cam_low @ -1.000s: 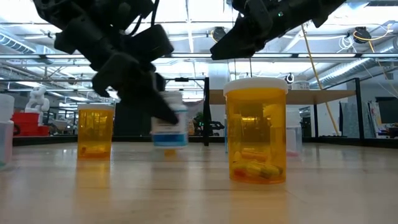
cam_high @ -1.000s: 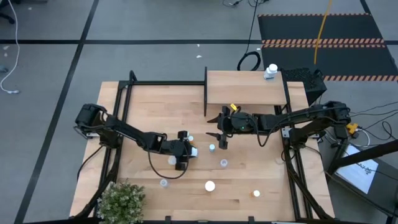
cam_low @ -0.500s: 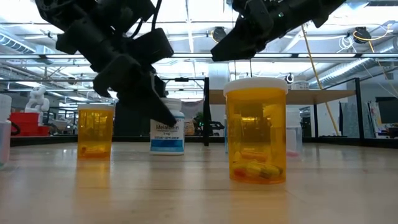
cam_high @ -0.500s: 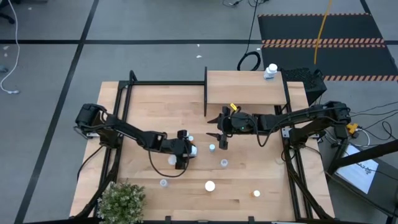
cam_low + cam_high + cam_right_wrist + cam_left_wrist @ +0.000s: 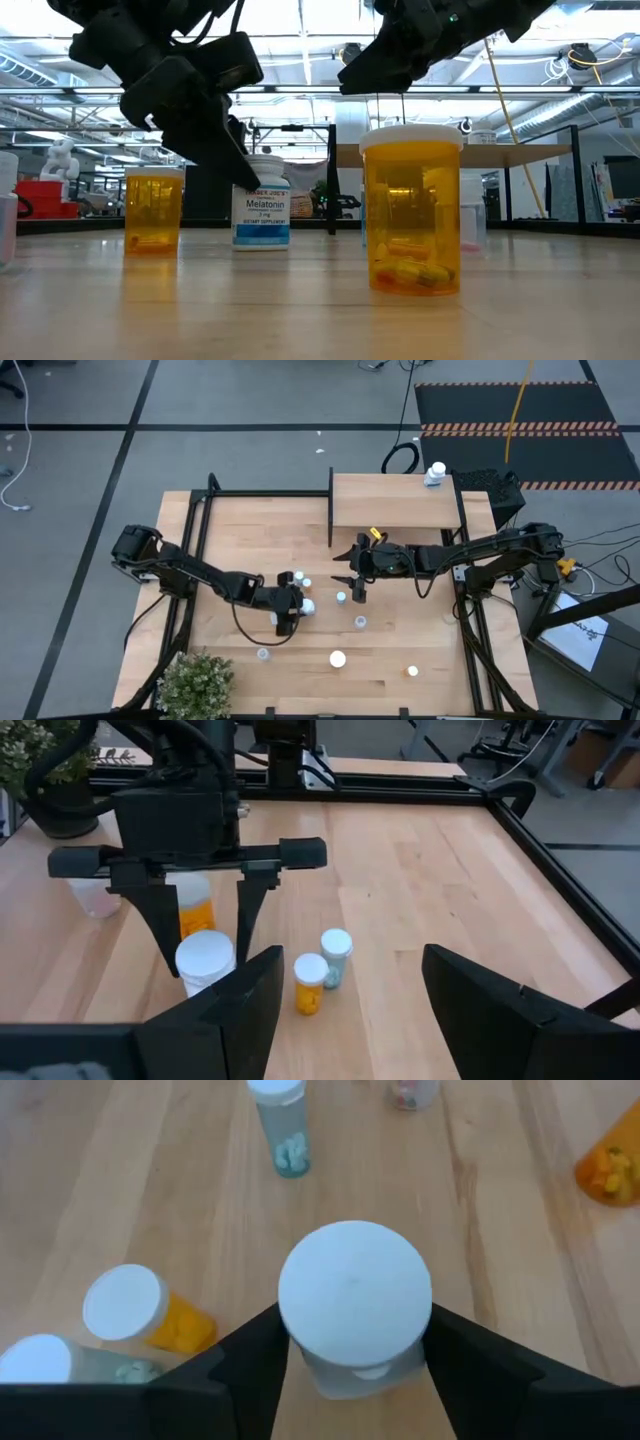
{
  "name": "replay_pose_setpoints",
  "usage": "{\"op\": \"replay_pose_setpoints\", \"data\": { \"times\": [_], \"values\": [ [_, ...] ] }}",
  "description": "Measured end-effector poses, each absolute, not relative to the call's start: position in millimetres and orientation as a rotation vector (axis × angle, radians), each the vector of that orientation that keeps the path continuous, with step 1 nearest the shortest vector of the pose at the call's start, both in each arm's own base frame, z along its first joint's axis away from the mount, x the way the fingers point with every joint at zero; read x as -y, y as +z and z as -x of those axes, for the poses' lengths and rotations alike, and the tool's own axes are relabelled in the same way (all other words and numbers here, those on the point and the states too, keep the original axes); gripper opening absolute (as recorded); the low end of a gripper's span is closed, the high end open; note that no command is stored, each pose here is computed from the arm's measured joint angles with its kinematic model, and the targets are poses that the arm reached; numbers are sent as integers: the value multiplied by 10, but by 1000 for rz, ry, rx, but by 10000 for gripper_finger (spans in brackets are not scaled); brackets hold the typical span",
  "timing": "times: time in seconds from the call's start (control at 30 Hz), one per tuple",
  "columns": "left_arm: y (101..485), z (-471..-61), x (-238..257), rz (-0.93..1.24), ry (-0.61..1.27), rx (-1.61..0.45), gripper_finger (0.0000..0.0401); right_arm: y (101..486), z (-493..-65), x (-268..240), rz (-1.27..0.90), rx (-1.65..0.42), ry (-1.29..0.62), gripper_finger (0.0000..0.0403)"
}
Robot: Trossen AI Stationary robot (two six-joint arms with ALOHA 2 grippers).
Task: Pick and place medicine bottles onto shelf by color
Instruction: Put the white pill bottle on the shelf aligned with the other white pill bottle
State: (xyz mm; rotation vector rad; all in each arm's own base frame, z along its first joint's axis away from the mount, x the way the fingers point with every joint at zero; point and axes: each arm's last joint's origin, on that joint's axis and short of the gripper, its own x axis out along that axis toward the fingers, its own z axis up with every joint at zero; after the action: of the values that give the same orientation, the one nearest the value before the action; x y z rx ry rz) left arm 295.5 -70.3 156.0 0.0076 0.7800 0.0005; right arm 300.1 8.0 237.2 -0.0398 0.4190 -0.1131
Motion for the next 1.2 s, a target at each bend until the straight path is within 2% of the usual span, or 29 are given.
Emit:
{"op": "replay_pose_setpoints", "data": {
  "times": [0.2,0.33,0.47,0.83,1.0,1.1,1.2],
  "values": [
    [1573,-2966,707,9,11,-762,191,2372,-3000,-78,3,-417,-127,235],
    [1573,-2969,689,48,62,-755,186,2372,-3000,-77,-2,-417,-129,235],
    [1573,-2958,733,39,47,-756,204,2371,-3000,-77,-1,-417,-130,235],
    [1601,-2939,767,-21,32,-748,295,2371,-3000,-78,1,-418,-127,235],
    [1764,-2884,765,-105,-12,-705,297,2370,-3000,-78,-1,-418,-127,235],
    [1892,-2844,755,-183,-50,-669,286,2366,-2998,-78,-1,-423,-127,235],
    [1897,-2769,733,-313,-93,-724,271,2361,-2996,-78,0,-428,-127,235]
  ]
}}
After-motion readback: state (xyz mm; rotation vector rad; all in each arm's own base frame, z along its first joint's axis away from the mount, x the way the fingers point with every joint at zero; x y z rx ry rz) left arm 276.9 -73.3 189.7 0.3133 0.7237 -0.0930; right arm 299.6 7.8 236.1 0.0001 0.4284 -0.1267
